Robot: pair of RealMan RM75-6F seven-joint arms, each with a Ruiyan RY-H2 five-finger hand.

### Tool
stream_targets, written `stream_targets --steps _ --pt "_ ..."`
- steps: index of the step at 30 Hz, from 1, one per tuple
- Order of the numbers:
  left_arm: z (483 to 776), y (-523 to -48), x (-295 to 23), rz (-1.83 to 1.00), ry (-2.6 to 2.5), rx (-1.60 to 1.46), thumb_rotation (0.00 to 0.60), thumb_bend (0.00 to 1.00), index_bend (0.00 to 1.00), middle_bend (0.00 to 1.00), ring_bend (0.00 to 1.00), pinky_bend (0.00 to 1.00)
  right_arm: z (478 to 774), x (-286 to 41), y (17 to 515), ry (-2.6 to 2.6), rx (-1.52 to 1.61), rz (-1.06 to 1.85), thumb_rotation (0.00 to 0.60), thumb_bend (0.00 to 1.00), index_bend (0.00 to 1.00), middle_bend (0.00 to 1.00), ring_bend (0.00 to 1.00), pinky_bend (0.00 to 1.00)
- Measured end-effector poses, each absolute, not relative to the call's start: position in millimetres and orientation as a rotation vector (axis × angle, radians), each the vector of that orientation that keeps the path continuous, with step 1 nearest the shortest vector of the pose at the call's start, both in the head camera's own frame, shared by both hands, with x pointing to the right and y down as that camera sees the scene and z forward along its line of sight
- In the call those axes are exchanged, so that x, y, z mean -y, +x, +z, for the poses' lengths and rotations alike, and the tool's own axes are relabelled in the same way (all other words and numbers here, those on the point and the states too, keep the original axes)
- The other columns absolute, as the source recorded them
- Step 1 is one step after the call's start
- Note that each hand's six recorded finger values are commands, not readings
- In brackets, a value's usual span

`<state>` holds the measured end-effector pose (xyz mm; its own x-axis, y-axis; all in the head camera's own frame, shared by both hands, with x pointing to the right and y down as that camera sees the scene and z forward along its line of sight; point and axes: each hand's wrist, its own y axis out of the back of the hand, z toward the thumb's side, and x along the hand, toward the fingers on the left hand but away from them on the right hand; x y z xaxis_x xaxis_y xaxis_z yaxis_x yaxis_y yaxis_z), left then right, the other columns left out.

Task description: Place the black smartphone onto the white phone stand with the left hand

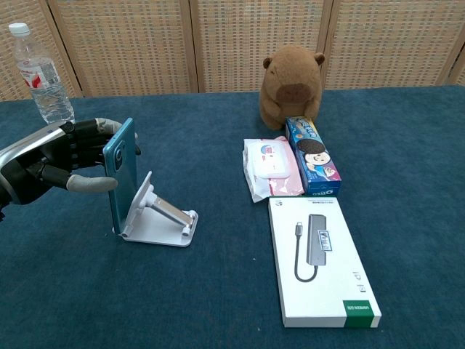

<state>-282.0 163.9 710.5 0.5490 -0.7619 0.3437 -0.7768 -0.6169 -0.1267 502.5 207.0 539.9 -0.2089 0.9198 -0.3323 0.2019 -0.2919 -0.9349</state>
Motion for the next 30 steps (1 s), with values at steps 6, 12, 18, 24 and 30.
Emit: stream_targets --steps 6,12,18,24,30 --pt "714.2 -280.6 -164.7 0.578 2.726 1.356 0.600 0.00 0.50 0.45 0.46 0.37 540.0 -207.3 504.0 -1.456 1.354 1.555 0.600 0.10 0.05 0.00 0.00 0.00" --pt "718.5 -279.1 -166.0 0.592 2.729 1.341 0.600 0.00 0.43 0.36 0.44 0.37 539.5 -207.4 504.8 -1.455 1.357 1.554 0.600 0.10 0.05 0.00 0.00 0.00" --pt "716.9 -279.2 -165.8 0.576 2.738 1.361 0.600 0.00 0.14 0.01 0.14 0.24 539.7 -207.4 504.6 -1.456 1.356 1.555 0.600 0.10 0.05 0.00 0.00 0.00" --pt "716.4 -279.3 -166.2 0.562 2.744 1.372 0.600 0.00 0.03 0.00 0.07 0.19 539.0 -207.6 504.6 -1.454 1.357 1.553 0.600 0.10 0.05 0.00 0.00 0.00" --pt "708.6 -282.1 -164.9 0.512 2.755 1.393 0.600 0.00 0.00 0.00 0.03 0.15 538.6 -207.8 504.3 -1.455 1.356 1.552 0.600 0.10 0.05 0.00 0.00 0.00"
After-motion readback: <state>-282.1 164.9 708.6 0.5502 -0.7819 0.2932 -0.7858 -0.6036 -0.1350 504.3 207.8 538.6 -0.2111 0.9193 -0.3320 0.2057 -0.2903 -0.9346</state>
